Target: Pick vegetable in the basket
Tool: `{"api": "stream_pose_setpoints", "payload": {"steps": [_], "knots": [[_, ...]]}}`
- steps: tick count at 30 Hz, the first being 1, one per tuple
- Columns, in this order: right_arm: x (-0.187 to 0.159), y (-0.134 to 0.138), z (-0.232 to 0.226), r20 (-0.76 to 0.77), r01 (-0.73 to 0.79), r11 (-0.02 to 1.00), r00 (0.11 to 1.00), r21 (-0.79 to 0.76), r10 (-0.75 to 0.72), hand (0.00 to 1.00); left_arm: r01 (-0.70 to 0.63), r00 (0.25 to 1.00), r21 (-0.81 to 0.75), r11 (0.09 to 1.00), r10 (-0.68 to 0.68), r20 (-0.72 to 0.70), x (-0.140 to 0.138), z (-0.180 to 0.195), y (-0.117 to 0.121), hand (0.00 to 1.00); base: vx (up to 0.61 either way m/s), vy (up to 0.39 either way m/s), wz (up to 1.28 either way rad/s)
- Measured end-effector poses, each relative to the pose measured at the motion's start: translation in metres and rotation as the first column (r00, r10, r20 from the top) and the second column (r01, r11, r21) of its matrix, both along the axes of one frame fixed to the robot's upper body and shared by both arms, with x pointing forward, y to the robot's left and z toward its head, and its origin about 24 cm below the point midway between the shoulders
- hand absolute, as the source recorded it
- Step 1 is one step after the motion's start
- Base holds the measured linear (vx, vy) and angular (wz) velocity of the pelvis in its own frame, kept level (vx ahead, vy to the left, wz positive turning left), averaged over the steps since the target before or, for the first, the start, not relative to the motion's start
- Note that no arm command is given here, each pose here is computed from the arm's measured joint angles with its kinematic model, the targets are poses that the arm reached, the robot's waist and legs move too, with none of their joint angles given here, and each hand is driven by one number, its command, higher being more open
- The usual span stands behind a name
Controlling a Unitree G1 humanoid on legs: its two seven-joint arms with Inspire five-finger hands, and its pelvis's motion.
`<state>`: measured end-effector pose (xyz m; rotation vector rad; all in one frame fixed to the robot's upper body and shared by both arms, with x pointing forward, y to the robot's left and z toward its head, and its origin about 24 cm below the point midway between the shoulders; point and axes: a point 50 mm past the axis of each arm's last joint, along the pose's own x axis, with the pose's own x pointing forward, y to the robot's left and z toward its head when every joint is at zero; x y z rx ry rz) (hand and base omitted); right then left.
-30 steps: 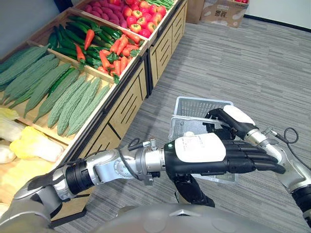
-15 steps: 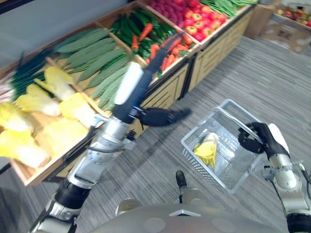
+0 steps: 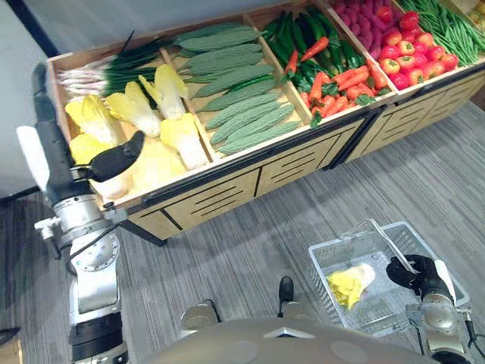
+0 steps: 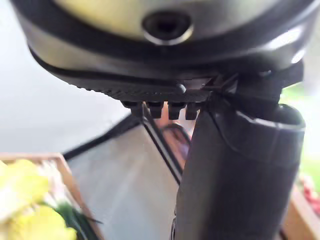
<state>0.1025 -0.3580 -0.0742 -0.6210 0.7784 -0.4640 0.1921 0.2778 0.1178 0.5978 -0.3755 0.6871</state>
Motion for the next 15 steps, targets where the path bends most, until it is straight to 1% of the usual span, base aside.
{"api": "stream_pose_setpoints", "payload": {"steps": [1, 2, 3, 4, 5, 7, 8, 9, 10, 11, 12, 13, 14, 15], "knots": [[0.0, 0.001, -0.001, -0.001, 0.004, 1.0, 1.0, 0.007, -0.004, 0.0, -0.033, 0.999, -0.007, 0.999, 0.033, -0.02, -0.004, -0.004, 0.006, 1.0, -0.01, -0.013, 0.2], [-0.002, 0.003, -0.005, -0.009, 0.012, 1.0, 1.0, 0.017, -0.012, 0.0, -0.102, 0.993, -0.019, 0.995, 0.101, -0.063, -0.011, -0.014, 0.017, 1.0, 0.0, 0.001, 0.16], [-0.002, 0.005, -0.007, -0.011, 0.023, 0.999, 1.0, 0.031, -0.023, 0.0, -0.187, 0.976, -0.016, 0.982, 0.184, -0.118, -0.02, -0.025, 0.029, 1.0, 0.02, -0.004, 0.16], [-0.003, 0.007, -0.009, -0.008, 0.033, 0.999, 0.999, 0.039, -0.033, 0.0, -0.229, 0.964, -0.024, 0.973, 0.223, -0.142, -0.024, -0.031, 0.035, 1.0, 0.02, -0.005, 0.11], [-0.003, 0.009, -0.011, -0.005, 0.045, 0.998, 0.999, 0.046, -0.045, 0.0, -0.298, 0.942, -0.048, 0.953, 0.285, -0.179, -0.031, -0.041, 0.044, 1.0, 0.02, -0.018, 0.09], [-0.003, 0.014, -0.017, -0.009, 0.065, 0.996, 0.998, 0.069, -0.064, 0.0, -0.455, 0.866, -0.097, 0.885, 0.414, -0.282, -0.051, -0.068, 0.062, 1.0, 0.02, -0.018, 0.12], [-0.004, 0.016, -0.018, -0.007, 0.074, 0.994, 0.997, 0.075, -0.073, 0.0, -0.504, 0.828, -0.104, 0.857, 0.446, -0.34, -0.06, -0.082, 0.069, 1.0, 0.02, -0.024, 0.13], [-0.004, 0.018, -0.019, -0.008, 0.077, 0.994, 0.997, 0.079, -0.076, 0.0, -0.573, 0.769, -0.122, 0.81, 0.48, -0.422, -0.073, -0.103, 0.077, 1.0, 0.02, -0.024, 0.08], [-0.005, 0.018, -0.019, -0.011, 0.08, 0.993, 0.997, 0.082, -0.079, 0.0, -0.607, 0.735, -0.129, 0.784, 0.493, -0.465, -0.079, -0.114, 0.08, 1.0, 0.02, -0.024, 0.04], [-0.006, 0.019, -0.021, -0.018, 0.089, 0.992, 0.996, 0.089, -0.088, 0.0, -0.667, 0.671, -0.151, 0.73, 0.499, -0.549, -0.093, -0.135, 0.084, 1.0, 0.0, 0.0, 0.0], [-0.007, 0.019, -0.022, -0.021, 0.097, 0.991, 0.995, 0.095, -0.095, 0.0, -0.695, 0.633, -0.154, 0.702, 0.496, -0.594, -0.102, -0.146, 0.084, 1.0, 0.0, -0.007, 0.05], [-0.008, 0.021, -0.024, -0.029, 0.103, 0.989, 0.994, 0.102, -0.101, 0.0, -0.75, 0.564, -0.181, 0.636, 0.473, -0.677, -0.12, -0.169, 0.083, 1.0, -0.01, 0.001, 0.05], [-0.008, 0.021, -0.025, -0.032, 0.108, 0.988, 0.994, 0.106, -0.105, 0.0, -0.768, 0.541, -0.192, 0.61, 0.46, -0.704, -0.126, -0.177, 0.082, 1.0, -0.02, 0.008, 0.06], [-0.01, 0.021, -0.026, -0.037, 0.122, 0.986, 0.992, 0.112, -0.119, 0.0, -0.806, 0.494, -0.211, 0.553, 0.431, -0.755, -0.141, -0.193, 0.077, 1.0, 0.0, 0.0, 0.0]]}}
